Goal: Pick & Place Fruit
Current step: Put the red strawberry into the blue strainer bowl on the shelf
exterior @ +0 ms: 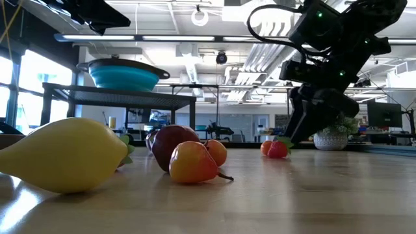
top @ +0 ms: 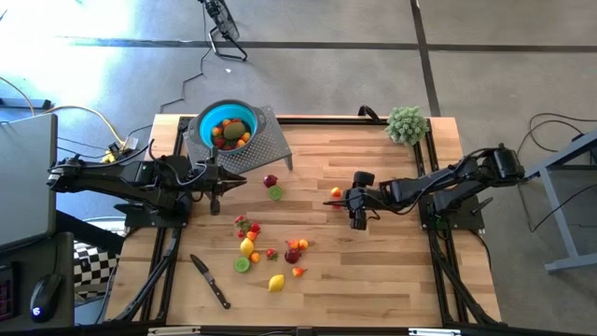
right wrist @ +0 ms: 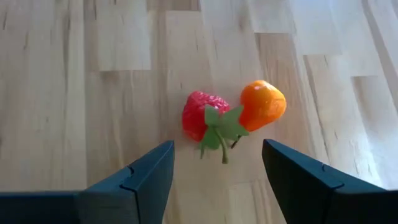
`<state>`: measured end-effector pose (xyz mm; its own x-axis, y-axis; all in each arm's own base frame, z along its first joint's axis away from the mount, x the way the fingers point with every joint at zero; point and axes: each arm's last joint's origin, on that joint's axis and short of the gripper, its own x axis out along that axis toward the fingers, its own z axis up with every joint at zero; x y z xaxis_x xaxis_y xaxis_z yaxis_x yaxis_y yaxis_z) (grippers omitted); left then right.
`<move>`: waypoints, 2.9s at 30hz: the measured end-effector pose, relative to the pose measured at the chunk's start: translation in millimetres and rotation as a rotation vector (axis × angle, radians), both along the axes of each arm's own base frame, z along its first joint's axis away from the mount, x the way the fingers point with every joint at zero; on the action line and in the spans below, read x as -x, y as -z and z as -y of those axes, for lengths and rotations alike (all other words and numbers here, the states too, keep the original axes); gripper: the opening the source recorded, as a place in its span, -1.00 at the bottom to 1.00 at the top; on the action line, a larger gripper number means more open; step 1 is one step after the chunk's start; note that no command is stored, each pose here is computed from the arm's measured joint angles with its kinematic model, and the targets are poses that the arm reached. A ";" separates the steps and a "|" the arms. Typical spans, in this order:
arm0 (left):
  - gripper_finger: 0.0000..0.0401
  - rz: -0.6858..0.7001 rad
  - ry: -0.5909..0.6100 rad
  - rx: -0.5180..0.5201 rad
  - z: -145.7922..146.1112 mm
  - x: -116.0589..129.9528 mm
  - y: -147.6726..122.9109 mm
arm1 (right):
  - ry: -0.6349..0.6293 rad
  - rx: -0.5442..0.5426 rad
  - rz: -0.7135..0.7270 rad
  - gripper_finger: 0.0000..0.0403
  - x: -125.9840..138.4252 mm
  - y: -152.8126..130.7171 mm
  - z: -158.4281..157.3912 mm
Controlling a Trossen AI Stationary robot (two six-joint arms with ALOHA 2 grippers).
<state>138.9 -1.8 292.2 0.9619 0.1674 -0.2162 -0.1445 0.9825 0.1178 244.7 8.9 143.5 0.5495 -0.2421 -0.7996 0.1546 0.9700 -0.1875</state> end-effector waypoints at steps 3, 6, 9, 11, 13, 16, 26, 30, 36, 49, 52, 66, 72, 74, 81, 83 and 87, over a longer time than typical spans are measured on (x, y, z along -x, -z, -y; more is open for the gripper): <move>-0.86 0.000 0.000 0.000 0.0 0.0 0.0 | 0.014 0.031 0.001 0.17 0.1 -0.2 1.0; -0.86 0.000 0.000 0.000 0.0 0.0 0.0 | 0.026 0.026 -0.002 0.17 0.6 0.7 4.6; -0.86 0.000 0.000 0.000 0.0 0.0 0.0 | 0.046 0.021 -0.015 0.17 4.0 4.8 9.0; -0.86 0.000 0.000 0.001 0.0 0.0 0.0 | 0.056 0.020 -0.017 0.17 4.9 5.9 10.7; -0.86 0.001 -0.001 0.004 0.0 0.0 0.0 | 0.056 0.019 -0.008 0.17 4.2 5.4 10.4; -0.86 0.002 -0.004 0.017 0.0 0.0 0.0 | 0.042 -0.001 0.005 0.17 2.9 4.8 9.6; -0.86 0.002 -0.005 0.021 0.0 0.0 0.1 | 0.006 -0.057 -0.003 -0.02 3.0 5.6 7.7; -0.86 0.002 -0.005 0.021 0.0 0.0 0.2 | 0.016 -0.083 -0.021 -0.15 0.7 13.6 7.1; -0.86 0.002 -0.005 0.022 0.0 0.1 0.2 | 0.039 -0.095 -0.003 -0.24 -6.2 23.6 7.1; -0.86 0.001 -0.005 0.022 0.0 0.1 0.2 | 0.038 -0.081 0.006 -0.26 -7.1 22.7 7.4; -0.86 0.002 -0.005 0.022 0.0 0.1 0.2 | 0.035 -0.040 0.011 -0.26 -5.4 17.6 8.3; -0.86 0.000 -0.005 0.021 0.0 0.1 0.4 | 0.043 -0.029 0.019 -0.26 0.2 6.9 9.0; -0.86 0.000 -0.005 0.021 0.0 0.1 0.4 | 0.086 0.035 0.023 -0.26 0.4 6.7 11.1; -0.86 0.000 -0.005 0.021 0.0 0.1 0.3 | 0.091 0.036 0.030 -0.26 -0.1 6.4 12.3; -0.86 0.000 -0.005 0.021 0.0 0.2 0.3 | 0.078 0.010 0.050 -0.26 -1.9 5.4 12.0; -0.86 0.000 -0.005 0.021 0.0 0.1 0.3 | 0.077 0.009 0.057 -0.28 -2.4 5.0 12.0; -0.86 0.000 -0.005 0.021 0.0 0.1 0.4 | 0.076 0.007 0.047 -0.35 -3.5 8.4 11.9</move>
<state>138.9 -1.7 291.8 0.9611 0.1674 -0.2199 -0.1493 0.9840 0.0968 248.2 -3.1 135.1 0.5665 -0.2902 -0.7712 0.2365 0.9538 -0.1852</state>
